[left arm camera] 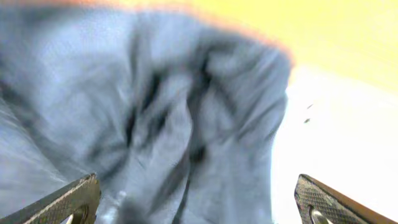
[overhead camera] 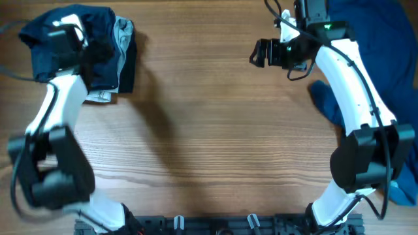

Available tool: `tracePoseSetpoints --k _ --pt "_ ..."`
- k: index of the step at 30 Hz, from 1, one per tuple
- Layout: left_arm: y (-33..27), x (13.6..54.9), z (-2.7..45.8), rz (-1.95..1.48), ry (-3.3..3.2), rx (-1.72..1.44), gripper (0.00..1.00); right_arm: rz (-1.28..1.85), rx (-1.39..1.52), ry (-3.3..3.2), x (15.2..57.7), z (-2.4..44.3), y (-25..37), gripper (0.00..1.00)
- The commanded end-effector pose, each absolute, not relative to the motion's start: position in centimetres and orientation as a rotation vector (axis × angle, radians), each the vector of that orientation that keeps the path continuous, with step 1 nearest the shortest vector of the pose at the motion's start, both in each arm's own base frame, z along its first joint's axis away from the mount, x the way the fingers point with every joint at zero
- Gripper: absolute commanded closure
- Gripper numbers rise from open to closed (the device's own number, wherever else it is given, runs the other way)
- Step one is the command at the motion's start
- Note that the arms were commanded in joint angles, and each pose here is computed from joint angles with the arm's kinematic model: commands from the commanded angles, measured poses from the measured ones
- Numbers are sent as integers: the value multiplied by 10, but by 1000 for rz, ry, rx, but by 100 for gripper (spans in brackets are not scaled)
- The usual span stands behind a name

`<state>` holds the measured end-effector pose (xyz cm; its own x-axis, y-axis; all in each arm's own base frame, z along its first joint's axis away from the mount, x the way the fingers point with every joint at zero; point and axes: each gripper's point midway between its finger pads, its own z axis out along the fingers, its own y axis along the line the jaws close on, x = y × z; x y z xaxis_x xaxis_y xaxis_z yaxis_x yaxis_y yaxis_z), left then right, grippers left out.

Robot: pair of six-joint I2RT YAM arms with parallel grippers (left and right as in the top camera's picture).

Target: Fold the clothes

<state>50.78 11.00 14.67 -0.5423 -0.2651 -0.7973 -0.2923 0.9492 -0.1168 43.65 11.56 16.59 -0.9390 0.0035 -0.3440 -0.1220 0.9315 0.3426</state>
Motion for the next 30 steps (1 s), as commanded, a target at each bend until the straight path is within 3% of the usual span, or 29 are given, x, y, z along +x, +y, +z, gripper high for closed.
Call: tracePoseSetpoints --k 1,5,12,18,20,23,30 --pt "99 483 225 19 2065 -375 0 490 -220 2522 457 244 120 0" --pt "89 432 261 -24 2085 -452 0 357 -215 2330 456 325 103 0" --pt "29 331 308 -293 2139 -398 0 75 -115 2139 370 425 48 0" --pt "2 295 283 -359 2307 -373 0 21 -30 2095 316 450 28 0" --pt "-15 296 277 -339 2351 -194 0 7 -61 2062 308 458 27 0" --pt "-38 301 282 -323 2324 25 0 -13 -191 2068 310 455 34 0" --pt "-46 308 289 -333 2285 61 0 -67 -259 2187 349 416 37 0"
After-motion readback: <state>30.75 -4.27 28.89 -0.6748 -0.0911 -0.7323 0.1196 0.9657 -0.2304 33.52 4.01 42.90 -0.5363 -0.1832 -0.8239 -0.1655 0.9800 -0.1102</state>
